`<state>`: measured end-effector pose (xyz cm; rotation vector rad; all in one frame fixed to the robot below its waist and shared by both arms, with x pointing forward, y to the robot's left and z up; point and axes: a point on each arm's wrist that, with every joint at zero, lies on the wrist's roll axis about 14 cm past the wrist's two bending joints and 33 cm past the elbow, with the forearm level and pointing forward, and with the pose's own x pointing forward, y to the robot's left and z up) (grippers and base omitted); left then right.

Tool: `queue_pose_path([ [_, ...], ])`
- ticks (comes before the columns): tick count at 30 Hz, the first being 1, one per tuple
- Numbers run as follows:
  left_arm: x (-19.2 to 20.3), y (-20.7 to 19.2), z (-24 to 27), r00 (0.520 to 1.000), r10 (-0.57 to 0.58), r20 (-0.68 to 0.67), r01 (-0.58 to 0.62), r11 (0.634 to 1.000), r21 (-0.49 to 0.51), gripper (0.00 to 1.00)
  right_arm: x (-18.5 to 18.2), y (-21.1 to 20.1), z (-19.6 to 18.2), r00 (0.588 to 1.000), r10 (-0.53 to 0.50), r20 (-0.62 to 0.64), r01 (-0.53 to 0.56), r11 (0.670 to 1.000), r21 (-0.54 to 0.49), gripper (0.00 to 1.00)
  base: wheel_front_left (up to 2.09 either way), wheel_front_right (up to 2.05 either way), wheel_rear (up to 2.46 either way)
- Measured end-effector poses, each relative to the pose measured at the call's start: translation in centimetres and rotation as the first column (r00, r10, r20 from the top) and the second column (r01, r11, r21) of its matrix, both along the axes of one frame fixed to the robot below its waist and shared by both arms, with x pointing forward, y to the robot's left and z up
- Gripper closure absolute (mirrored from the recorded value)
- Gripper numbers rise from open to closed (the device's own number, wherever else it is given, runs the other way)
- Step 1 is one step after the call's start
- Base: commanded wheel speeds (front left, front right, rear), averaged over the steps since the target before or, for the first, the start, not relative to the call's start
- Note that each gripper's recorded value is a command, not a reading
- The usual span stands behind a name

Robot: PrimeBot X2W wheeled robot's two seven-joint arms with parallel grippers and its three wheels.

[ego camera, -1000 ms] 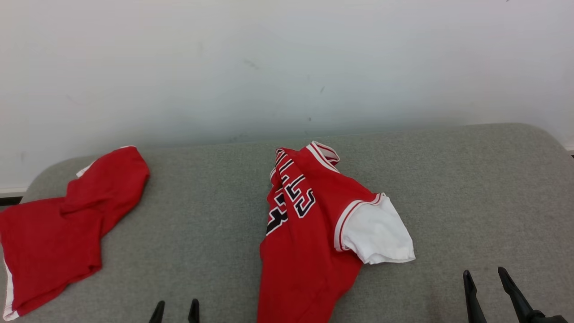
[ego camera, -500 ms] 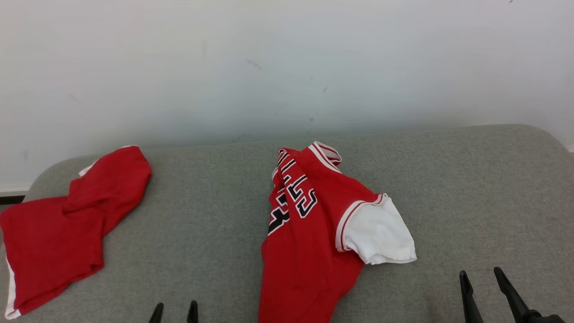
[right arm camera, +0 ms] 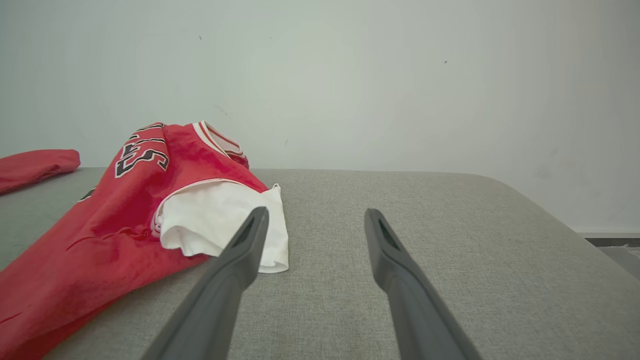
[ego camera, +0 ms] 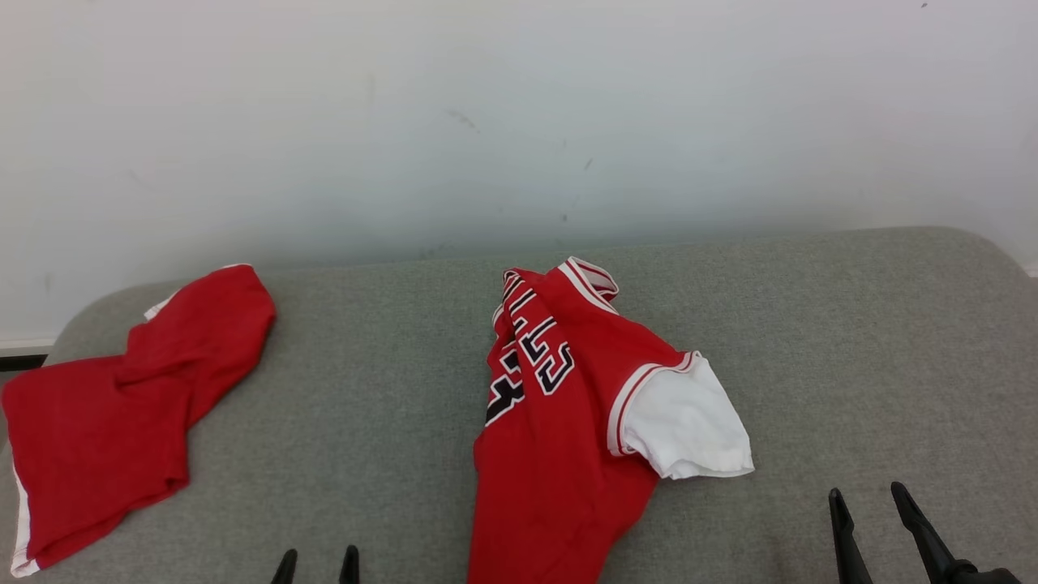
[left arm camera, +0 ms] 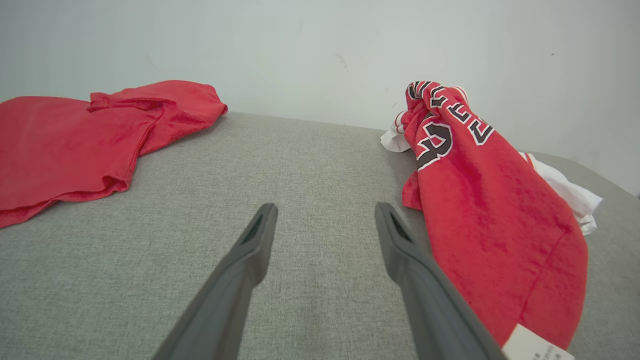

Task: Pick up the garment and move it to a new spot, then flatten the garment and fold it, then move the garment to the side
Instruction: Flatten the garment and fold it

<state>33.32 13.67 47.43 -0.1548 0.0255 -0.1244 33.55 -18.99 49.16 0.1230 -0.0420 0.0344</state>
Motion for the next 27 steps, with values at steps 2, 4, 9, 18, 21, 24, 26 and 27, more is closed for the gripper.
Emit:
queue_pose_path([
  [2,0.0,0.0,0.0,1.0,0.001,0.0,-0.001,1.0,0.0,0.0,0.0,0.0,0.0,1.0,0.001,0.001,-0.001,1.0,0.0,0.0,0.0,0.0,0.0],
  [4,0.0,0.0,0.0,1.0,0.001,0.0,-0.001,1.0,0.0,0.0,0.0,0.1,0.1,1.0,0.002,0.002,-0.002,1.0,0.0,0.0,0.0,0.0,0.0],
  [9,0.0,0.0,0.1,1.0,0.0,0.002,0.0,1.0,-0.003,0.0,0.0,0.1,0.2,1.0,0.001,0.005,-0.001,1.0,0.0,0.0,0.0,0.0,0.0],
  [18,0.3,-0.4,1.0,1.0,-0.002,0.028,0.003,0.999,-0.037,0.0,0.2,0.3,0.7,1.0,0.011,0.023,-0.011,1.0,0.001,0.0,0.0,0.0,0.0],
  [21,0.2,-1.0,0.9,1.0,-0.016,0.021,0.017,0.998,-0.059,0.0,0.4,0.4,1.3,0.999,0.021,0.041,-0.021,1.0,-0.006,0.0,0.0,0.0,0.0],
  [24,-0.1,-1.8,0.6,0.999,-0.032,0.008,0.032,0.996,-0.088,0.0,0.8,0.2,2.2,0.998,0.027,0.065,-0.027,1.0,-0.012,0.0,0.0,0.0,0.0],
  [26,-0.4,-2.5,0.0,0.998,-0.06,-0.029,0.057,0.994,-0.09,0.0,1.0,0.3,2.3,0.997,0.039,0.069,-0.038,0.999,-0.017,0.0,0.0,0.0,0.0],
  [27,-0.4,-2.8,-0.4,0.995,-0.073,-0.061,0.066,0.992,-0.105,0.0,1.2,0.5,2.2,0.997,0.051,0.064,-0.049,0.999,-0.021,0.0,0.0,0.0,0.0],
])
